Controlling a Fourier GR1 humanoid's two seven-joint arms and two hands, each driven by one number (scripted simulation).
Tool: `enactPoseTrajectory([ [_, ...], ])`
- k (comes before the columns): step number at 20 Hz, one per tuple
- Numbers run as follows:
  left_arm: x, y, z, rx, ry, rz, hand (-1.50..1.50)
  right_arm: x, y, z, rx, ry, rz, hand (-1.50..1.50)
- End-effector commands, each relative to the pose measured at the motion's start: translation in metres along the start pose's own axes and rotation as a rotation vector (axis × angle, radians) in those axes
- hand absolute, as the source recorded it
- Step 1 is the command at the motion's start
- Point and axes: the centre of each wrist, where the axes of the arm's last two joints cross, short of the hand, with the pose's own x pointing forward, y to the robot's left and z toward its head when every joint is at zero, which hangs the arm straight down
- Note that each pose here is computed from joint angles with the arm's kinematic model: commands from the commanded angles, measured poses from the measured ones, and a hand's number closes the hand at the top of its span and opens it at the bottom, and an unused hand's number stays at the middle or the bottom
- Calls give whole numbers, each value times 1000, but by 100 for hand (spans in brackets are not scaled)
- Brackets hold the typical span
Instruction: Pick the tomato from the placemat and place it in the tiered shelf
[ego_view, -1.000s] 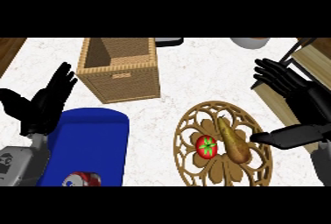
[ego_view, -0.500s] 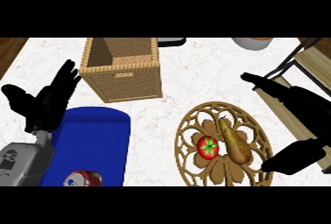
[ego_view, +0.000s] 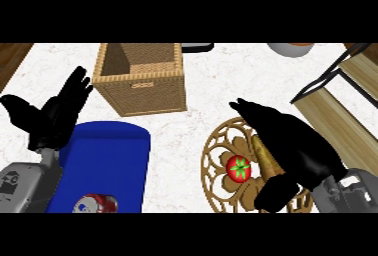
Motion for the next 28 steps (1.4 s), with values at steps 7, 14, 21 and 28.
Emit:
enactPoseTrajectory([
  [7,-6,19,14,12,7,5,0,14,38,-18,67,212,222,-150],
  [14,8,12,1,0,-1,-10,0,24,60,-18,99,230,244,-150],
  [21,-25,13,10,10,0,5,0,9,69,-15,105,250,250,-150],
  [28,8,25,9,21,-19,-13,0,-3,75,-30,77,230,214,-150],
])
